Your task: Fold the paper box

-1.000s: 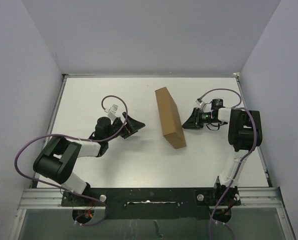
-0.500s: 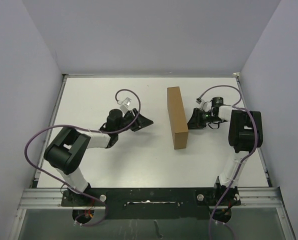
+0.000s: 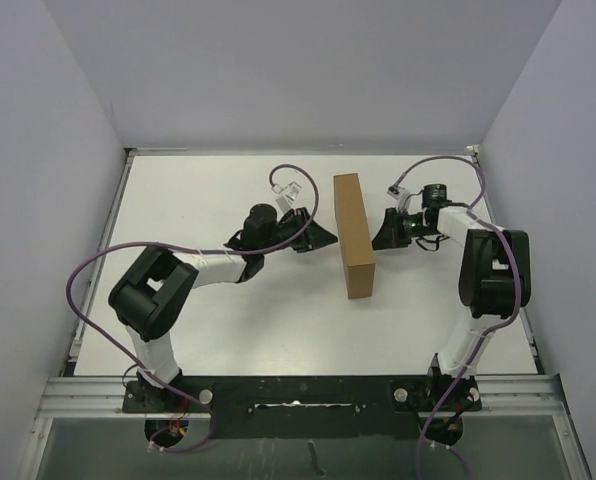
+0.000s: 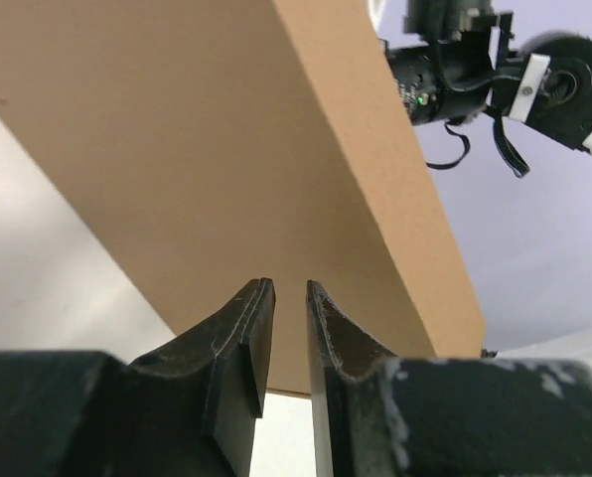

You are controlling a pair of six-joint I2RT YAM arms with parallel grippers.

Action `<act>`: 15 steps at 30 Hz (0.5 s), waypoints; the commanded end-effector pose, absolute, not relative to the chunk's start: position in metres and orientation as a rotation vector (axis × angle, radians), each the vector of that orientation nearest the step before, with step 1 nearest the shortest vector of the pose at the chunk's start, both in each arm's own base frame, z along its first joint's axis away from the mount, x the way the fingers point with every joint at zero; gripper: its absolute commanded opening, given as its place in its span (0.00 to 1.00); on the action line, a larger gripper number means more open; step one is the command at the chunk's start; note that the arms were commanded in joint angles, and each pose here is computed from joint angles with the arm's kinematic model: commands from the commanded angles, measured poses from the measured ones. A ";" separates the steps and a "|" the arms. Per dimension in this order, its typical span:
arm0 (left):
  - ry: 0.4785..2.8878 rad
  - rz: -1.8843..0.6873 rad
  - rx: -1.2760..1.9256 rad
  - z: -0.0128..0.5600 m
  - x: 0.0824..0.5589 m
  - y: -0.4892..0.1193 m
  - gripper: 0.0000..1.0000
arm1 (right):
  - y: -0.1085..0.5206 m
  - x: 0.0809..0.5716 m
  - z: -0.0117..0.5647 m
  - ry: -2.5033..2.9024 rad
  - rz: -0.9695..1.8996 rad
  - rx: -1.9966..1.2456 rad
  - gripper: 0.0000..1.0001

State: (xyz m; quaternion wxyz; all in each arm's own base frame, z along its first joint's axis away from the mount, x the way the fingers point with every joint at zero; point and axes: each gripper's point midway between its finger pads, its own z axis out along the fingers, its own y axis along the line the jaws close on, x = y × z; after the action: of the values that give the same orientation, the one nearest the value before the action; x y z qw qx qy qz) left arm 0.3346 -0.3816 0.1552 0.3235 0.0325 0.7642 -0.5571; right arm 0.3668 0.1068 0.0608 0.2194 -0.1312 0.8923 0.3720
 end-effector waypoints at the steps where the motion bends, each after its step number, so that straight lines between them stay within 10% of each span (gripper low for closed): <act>1: 1.910 -1.522 0.229 0.185 0.323 -0.409 0.19 | 0.164 0.356 0.085 2.366 1.302 -0.456 0.00; 9: 1.857 -1.544 0.301 0.209 0.307 -0.423 0.19 | 0.238 0.341 0.108 2.258 1.627 -0.552 0.00; 15: 1.891 -1.466 0.254 0.200 0.315 -0.407 0.20 | 0.172 0.369 0.077 2.427 1.163 -0.479 0.00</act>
State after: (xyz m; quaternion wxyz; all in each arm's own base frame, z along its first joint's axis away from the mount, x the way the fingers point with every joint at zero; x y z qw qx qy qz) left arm 0.3090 -0.4128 0.1735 0.3202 0.0936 0.7472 -0.5748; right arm 0.3467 0.2011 0.0580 0.1468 -0.1564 0.8491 0.4828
